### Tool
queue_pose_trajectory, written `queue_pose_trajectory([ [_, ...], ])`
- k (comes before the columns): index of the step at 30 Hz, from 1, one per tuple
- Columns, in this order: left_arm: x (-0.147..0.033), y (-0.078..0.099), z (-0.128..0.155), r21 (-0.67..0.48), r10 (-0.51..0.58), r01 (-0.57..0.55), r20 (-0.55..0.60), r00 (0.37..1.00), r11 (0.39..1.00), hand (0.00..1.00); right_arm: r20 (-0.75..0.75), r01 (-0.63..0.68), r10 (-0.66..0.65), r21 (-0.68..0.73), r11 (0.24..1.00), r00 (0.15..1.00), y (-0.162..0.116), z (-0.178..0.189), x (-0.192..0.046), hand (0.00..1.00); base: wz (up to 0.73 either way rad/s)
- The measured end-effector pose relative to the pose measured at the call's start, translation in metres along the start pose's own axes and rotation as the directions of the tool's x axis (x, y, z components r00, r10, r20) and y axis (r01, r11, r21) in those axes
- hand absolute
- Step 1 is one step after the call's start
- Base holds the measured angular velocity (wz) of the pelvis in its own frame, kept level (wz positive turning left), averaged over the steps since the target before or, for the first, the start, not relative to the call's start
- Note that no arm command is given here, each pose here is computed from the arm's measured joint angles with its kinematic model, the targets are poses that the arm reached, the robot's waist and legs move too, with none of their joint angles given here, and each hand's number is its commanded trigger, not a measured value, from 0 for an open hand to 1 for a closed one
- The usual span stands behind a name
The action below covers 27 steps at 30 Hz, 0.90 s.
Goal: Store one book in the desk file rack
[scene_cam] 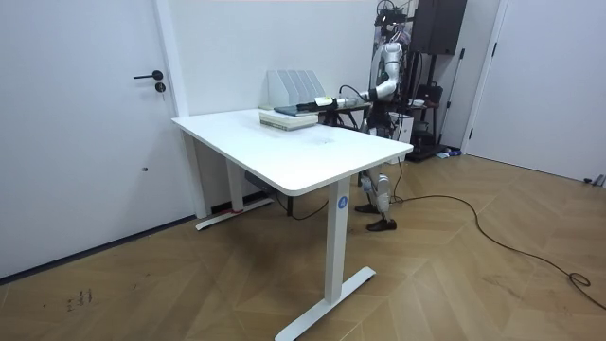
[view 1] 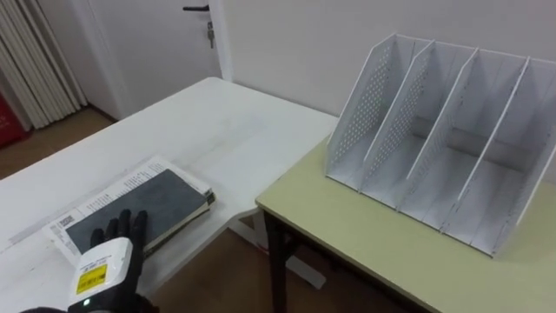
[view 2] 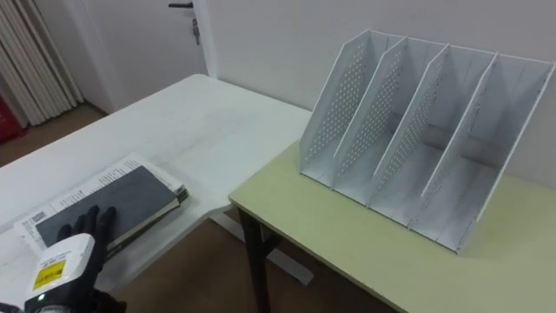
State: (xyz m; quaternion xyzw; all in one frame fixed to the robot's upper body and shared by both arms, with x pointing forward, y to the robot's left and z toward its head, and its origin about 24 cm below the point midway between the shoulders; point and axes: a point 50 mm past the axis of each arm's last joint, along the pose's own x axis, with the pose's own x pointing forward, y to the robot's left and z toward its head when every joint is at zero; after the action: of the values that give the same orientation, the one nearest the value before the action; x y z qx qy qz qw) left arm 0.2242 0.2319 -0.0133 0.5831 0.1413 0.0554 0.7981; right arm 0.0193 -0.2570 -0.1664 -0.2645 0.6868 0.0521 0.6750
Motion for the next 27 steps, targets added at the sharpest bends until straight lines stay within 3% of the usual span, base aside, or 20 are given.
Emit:
queue_pose_trajectory([
  [1, 0.000, 0.000, 0.000, 0.000, -0.001, 0.001, 0.000, 1.000, 1.000, 1.00, 0.000, -0.001, 0.001, 0.000, 1.000, 1.000, 0.000, 0.000, 0.000, 0.00, 0.00],
  [11, 0.017, 0.024, 0.000, -0.001, 0.103, -0.103, -0.012, 0.995, 0.995, 1.00, -0.003, 0.002, -0.002, 0.009, 1.000, 1.000, -0.001, 0.001, 0.000, 0.00, 0.00],
  [27, 0.018, 0.028, 0.001, -0.005, 0.144, -0.144, -0.010, 0.990, 0.990, 1.00, 0.033, 0.016, -0.016, 0.012, 1.000, 0.999, -0.006, 0.010, -0.001, 0.00, -0.01],
])
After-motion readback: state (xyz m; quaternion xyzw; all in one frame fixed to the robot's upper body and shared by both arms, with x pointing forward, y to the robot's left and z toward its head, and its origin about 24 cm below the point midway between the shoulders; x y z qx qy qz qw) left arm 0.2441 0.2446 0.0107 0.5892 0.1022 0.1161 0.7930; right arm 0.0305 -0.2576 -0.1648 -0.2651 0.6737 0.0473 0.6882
